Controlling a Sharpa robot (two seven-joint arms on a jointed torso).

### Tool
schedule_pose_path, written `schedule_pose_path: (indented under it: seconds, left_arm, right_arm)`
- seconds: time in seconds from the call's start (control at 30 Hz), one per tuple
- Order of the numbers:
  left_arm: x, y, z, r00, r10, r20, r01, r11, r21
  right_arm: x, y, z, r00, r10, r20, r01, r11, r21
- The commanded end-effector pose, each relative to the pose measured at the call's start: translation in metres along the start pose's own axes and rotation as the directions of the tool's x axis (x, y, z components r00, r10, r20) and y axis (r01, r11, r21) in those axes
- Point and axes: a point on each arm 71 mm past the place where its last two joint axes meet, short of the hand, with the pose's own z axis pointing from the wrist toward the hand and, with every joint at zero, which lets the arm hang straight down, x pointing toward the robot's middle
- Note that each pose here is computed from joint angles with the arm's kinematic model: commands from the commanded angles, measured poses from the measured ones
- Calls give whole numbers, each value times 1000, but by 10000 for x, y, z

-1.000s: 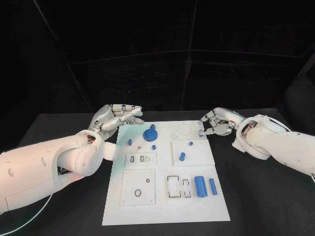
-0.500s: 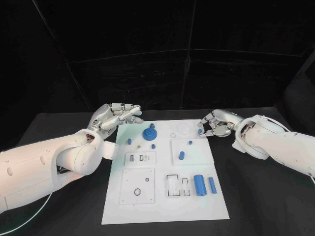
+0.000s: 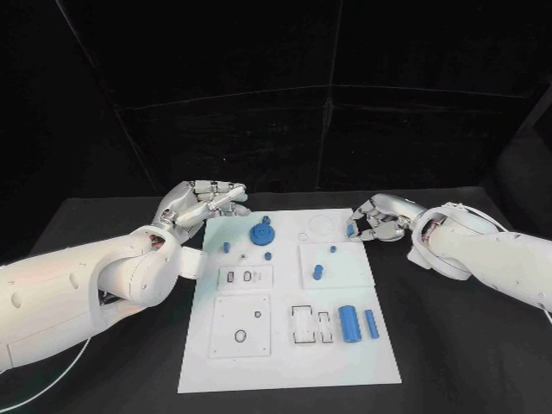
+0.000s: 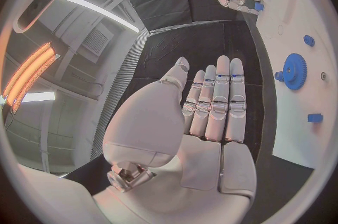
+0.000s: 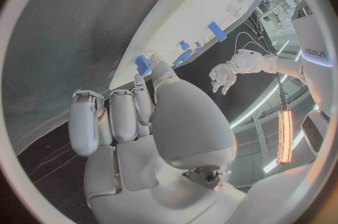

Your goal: Assemble the parts on the task board

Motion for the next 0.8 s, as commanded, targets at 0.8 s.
schedule_pose_path:
  seconds: [0.8]
  left_arm:
    - [-2,-5,8,1000,1,-9,-1,1000,3]
  right_arm:
    - [-3,32,42,999,-9,37,9,1000,10]
